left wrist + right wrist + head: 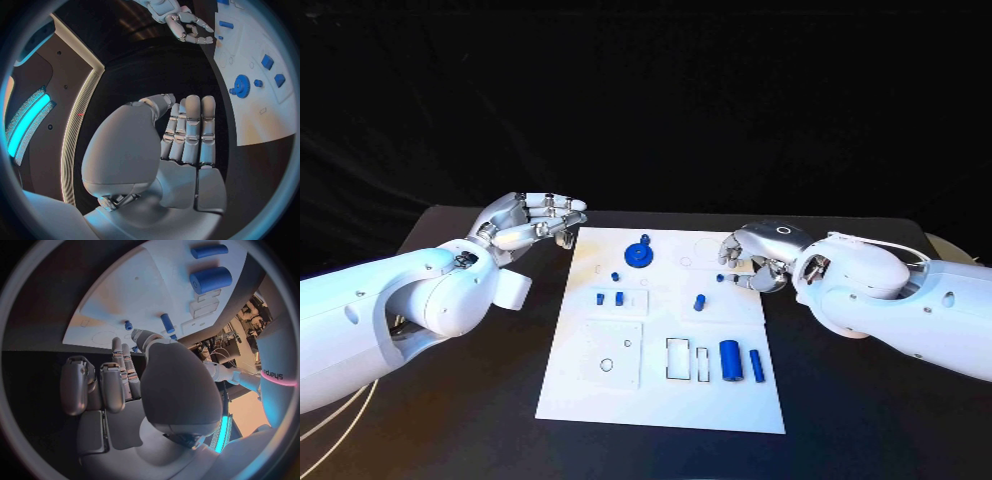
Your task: Assemble the parts on the task board
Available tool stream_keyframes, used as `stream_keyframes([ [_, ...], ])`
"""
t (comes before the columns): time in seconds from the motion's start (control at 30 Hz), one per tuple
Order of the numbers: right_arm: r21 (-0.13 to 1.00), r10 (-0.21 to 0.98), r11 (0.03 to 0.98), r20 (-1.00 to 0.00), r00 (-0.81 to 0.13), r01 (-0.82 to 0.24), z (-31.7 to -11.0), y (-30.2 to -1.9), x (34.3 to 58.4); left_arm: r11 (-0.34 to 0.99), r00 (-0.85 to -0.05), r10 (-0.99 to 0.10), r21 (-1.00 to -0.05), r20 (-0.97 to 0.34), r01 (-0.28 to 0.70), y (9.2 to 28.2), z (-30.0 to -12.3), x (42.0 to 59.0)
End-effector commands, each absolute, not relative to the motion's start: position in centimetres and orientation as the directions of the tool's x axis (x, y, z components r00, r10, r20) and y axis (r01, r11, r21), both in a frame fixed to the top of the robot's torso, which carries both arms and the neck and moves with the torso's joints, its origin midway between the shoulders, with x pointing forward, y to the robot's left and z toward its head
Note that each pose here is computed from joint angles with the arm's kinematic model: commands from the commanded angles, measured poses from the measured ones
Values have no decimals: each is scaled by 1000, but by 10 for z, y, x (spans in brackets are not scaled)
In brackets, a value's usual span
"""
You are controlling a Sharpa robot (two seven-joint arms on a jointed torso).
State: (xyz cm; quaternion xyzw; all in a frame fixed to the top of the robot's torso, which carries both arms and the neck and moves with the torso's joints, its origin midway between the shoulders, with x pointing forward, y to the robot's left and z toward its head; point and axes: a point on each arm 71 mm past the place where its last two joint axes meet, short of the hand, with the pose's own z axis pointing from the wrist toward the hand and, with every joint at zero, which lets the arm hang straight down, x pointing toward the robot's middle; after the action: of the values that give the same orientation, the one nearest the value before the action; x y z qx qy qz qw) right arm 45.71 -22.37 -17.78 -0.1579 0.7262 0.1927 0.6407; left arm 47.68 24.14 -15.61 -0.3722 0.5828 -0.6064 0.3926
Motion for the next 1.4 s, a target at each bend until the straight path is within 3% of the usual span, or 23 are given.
stream_keyframes([
  [0.03,32,-34,878,-991,-130,-477,-181,-221,458,-83,-425,-903,-995,55,46,239,-153,475],
  [1.4,-39,-138,876,-975,-172,-481,-205,-203,465,-85,-429,-901,-996,63,32,235,-152,471],
])
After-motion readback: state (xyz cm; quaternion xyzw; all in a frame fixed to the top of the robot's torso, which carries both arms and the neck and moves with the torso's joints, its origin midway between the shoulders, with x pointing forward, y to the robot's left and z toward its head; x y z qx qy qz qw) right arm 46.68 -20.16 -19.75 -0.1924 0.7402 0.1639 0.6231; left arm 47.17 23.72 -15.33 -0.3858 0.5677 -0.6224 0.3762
